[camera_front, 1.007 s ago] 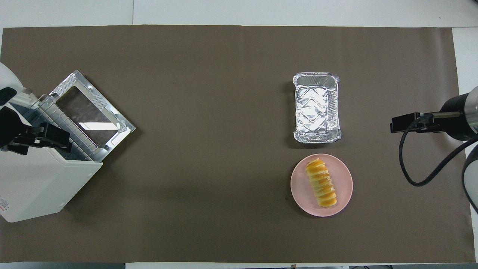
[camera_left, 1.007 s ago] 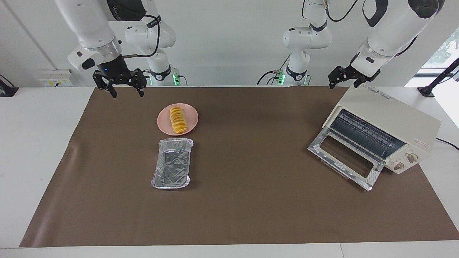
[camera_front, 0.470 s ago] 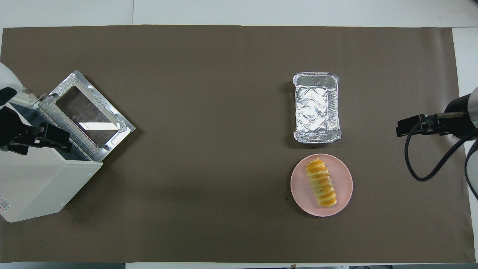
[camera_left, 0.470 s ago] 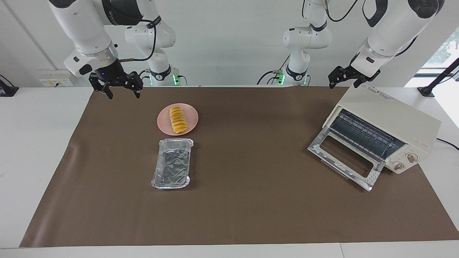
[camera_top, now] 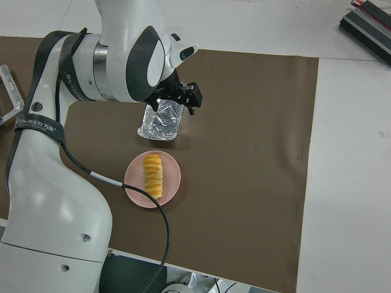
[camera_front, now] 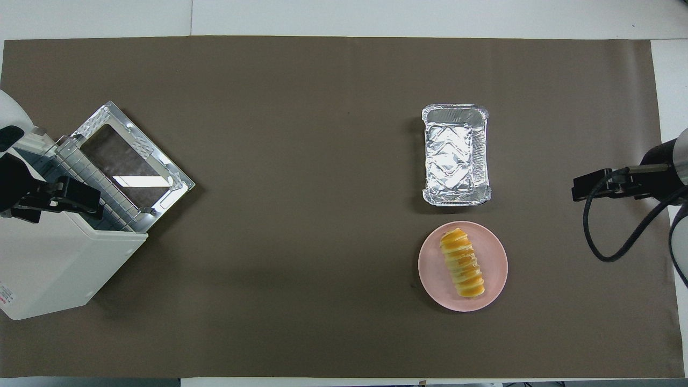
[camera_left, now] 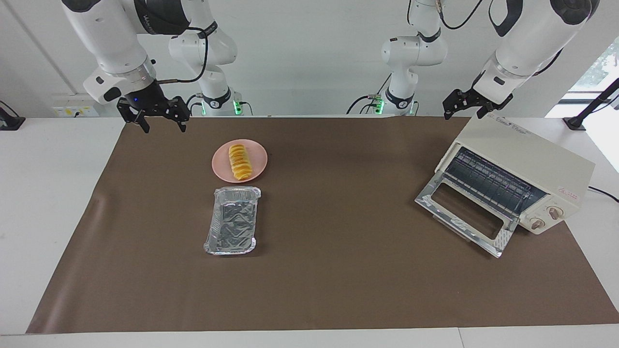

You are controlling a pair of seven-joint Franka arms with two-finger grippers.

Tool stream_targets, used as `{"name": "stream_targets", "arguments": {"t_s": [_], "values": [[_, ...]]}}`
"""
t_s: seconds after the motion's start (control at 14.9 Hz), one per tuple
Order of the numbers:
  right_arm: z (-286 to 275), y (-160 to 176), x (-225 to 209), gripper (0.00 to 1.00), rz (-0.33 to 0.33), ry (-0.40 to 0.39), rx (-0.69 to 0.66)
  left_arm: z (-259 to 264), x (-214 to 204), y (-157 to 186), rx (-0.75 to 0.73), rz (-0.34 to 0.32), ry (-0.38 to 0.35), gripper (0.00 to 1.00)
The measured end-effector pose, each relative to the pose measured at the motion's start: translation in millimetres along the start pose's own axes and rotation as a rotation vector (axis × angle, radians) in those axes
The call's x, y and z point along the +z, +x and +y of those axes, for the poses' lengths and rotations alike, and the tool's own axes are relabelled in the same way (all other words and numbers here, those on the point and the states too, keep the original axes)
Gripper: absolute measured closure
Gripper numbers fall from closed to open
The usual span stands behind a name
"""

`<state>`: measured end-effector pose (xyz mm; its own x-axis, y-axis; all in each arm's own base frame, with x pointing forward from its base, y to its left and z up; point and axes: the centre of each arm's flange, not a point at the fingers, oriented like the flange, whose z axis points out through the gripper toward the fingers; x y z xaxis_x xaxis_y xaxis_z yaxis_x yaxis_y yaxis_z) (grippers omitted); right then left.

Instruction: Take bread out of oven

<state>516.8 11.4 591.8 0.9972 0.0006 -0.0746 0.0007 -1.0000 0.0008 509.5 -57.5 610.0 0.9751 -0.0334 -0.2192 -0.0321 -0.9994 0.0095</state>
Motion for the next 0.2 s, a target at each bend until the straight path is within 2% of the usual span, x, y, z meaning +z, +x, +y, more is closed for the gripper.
{"name": "stream_targets", "arguments": {"t_s": [0.2], "values": [[0.0,-1.2,0.9,0.00,-0.011,0.000,0.000,0.0,0.0,0.0,0.000,0.000,0.000,0.00]]}}
